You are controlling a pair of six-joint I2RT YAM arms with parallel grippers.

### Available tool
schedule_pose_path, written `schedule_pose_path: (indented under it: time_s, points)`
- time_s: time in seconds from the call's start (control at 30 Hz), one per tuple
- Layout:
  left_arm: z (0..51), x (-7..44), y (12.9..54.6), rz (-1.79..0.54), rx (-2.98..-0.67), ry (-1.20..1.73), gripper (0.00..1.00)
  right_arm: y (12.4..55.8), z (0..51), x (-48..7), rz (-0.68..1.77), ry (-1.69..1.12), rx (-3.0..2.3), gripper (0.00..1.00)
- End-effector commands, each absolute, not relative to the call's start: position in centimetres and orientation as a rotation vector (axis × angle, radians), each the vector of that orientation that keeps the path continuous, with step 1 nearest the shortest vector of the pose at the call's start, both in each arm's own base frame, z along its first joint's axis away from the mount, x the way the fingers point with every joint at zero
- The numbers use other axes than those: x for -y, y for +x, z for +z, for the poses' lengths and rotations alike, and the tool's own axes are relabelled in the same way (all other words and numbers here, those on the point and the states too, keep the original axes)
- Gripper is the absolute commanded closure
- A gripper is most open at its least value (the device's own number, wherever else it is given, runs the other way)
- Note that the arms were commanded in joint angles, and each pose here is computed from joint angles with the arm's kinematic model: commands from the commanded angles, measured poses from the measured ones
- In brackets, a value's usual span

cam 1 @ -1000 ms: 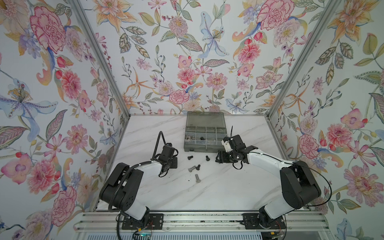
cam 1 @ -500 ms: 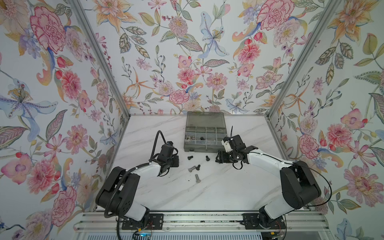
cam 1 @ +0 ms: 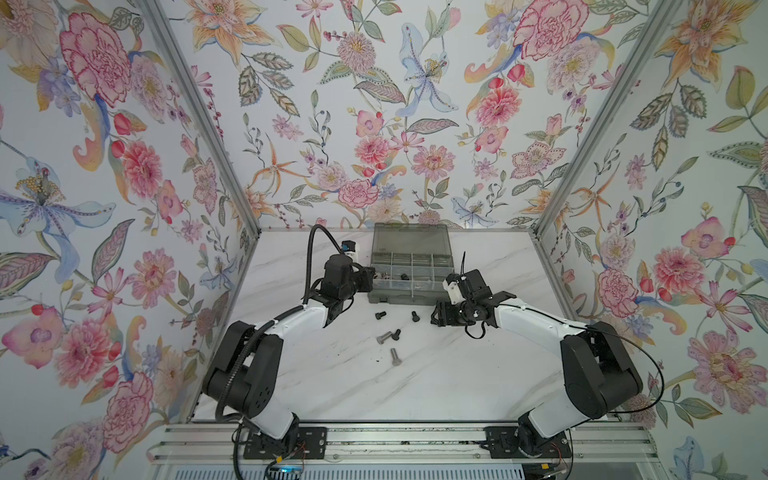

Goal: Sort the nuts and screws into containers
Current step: 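Lift the dark bolt and carry it over the box with the left gripper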

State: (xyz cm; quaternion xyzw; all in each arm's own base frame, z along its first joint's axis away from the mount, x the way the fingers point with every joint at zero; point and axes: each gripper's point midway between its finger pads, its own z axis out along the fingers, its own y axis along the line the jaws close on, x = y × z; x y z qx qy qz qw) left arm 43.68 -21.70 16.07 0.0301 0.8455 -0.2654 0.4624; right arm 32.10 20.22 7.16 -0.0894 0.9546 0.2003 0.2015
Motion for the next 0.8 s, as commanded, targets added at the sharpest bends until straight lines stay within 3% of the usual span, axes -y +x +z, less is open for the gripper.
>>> schedule_pose_path:
  time_s: [0.0,0.63,0.77]
  points:
    - [15.6,23.1,45.2,-0.729,-2.065,0.087,1.0,31.8,8.4,-20.5,0.582,-0.244,-2.636,0.35]
    - [10.1,24.9,45.7,-0.602,-2.178,0.136,1.0,30.9,8.3,-20.5,0.586,-0.247,-2.638,0.34]
    - [9.5,24.8,45.7,-0.578,-2.194,0.133,0.86,30.8,8.2,-20.5,0.585,-0.25,-2.641,0.33]
